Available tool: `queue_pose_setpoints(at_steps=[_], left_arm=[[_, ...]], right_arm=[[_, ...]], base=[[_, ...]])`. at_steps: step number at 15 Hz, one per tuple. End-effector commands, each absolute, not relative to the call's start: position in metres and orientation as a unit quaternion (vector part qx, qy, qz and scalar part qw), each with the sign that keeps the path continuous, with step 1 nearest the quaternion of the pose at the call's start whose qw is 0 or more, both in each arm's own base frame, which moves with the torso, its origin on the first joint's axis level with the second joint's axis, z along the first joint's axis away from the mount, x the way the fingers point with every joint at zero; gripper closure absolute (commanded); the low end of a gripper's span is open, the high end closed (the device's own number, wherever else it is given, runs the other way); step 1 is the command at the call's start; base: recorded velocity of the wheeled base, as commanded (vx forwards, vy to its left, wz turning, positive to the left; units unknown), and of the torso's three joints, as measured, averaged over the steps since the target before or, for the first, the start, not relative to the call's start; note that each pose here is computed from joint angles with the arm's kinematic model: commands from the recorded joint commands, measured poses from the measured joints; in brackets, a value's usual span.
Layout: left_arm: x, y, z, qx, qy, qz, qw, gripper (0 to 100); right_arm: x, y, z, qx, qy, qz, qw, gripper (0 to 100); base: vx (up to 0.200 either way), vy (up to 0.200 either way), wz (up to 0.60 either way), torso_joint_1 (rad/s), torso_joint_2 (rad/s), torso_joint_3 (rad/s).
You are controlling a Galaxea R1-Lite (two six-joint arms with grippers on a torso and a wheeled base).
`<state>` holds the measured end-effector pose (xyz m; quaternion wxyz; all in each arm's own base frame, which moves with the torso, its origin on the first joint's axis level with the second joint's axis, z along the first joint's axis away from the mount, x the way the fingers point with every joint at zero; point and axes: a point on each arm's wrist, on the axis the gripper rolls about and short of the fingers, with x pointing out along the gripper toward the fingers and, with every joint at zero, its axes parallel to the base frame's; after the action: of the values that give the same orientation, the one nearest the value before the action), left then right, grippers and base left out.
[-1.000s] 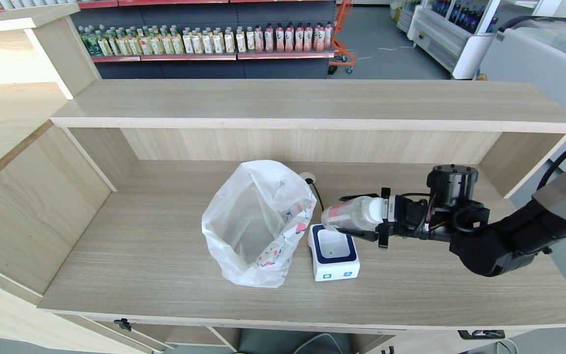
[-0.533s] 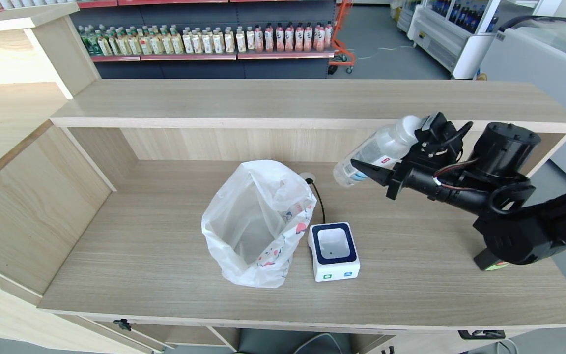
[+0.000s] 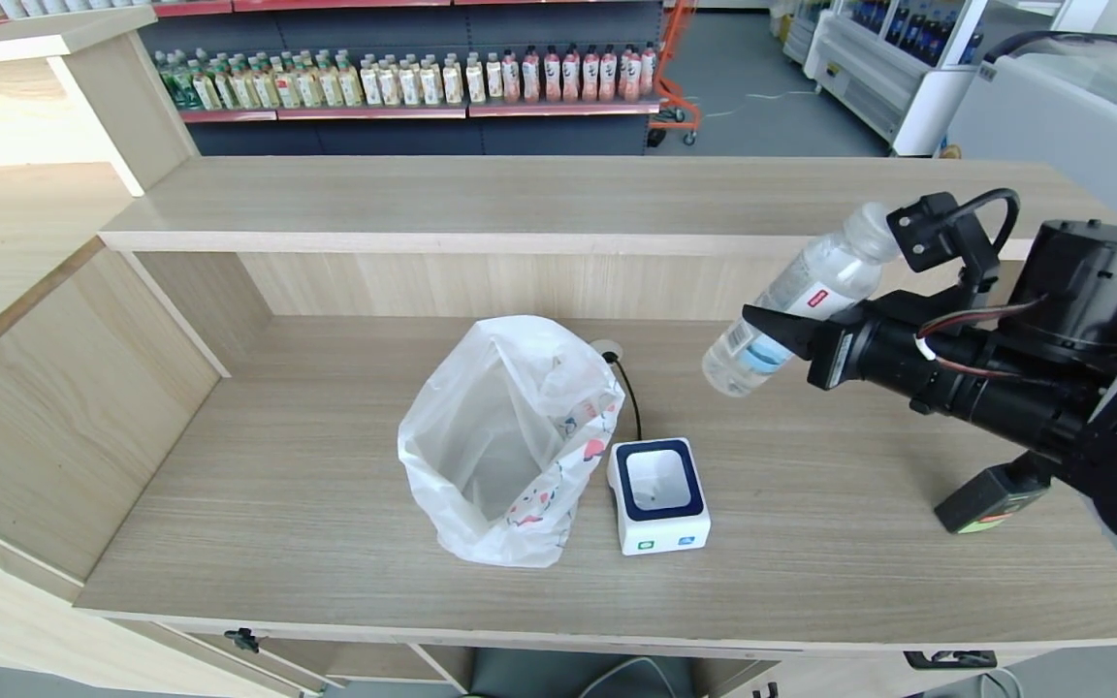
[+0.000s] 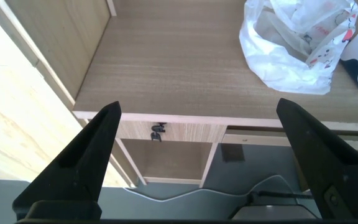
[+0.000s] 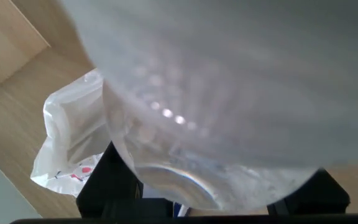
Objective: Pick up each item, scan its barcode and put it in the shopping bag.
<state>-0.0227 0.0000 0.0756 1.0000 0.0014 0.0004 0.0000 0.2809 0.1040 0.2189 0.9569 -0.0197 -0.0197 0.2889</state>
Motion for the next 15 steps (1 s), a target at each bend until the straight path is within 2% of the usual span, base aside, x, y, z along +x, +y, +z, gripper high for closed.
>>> queue_pose_setpoints(at_steps=[1,5,10,13,15], left_arm=[[-0.023,0.0,0.076,0.002,0.001,0.0,1.0,0],[-0.023,0.0,0.076,0.002,0.001,0.0,1.0,0],[-0.023,0.0,0.075,0.004,0.0,0.0,1.0,0],[-0.023,0.0,0.076,0.003,0.001,0.0,1.0,0],[-0.023,0.0,0.076,0.002,0.001,0.0,1.0,0]], right_arm=[[0.264,0.098,0.227,-0.009,-0.028,0.286,0.958,100],[0.264,0.102,0.229,0.034,-0.014,0.266,0.963,100],[0.26,0.126,0.219,0.051,0.021,0.304,0.951,100],[0.277,0.148,0.209,0.049,0.036,0.321,0.945,100],[0.291,0.161,0.189,0.043,0.065,0.328,0.942,100]], base=[[0.0,0.0,0.0,0.0,0.0,0.0],[0.0,0.0,0.0,0.0,0.0,0.0],[0.0,0.2,0.0,0.003,0.0,0.0],[0.0,0.2,0.0,-0.004,0.0,-0.002],[0.0,0.0,0.0,0.0,0.0,0.0]])
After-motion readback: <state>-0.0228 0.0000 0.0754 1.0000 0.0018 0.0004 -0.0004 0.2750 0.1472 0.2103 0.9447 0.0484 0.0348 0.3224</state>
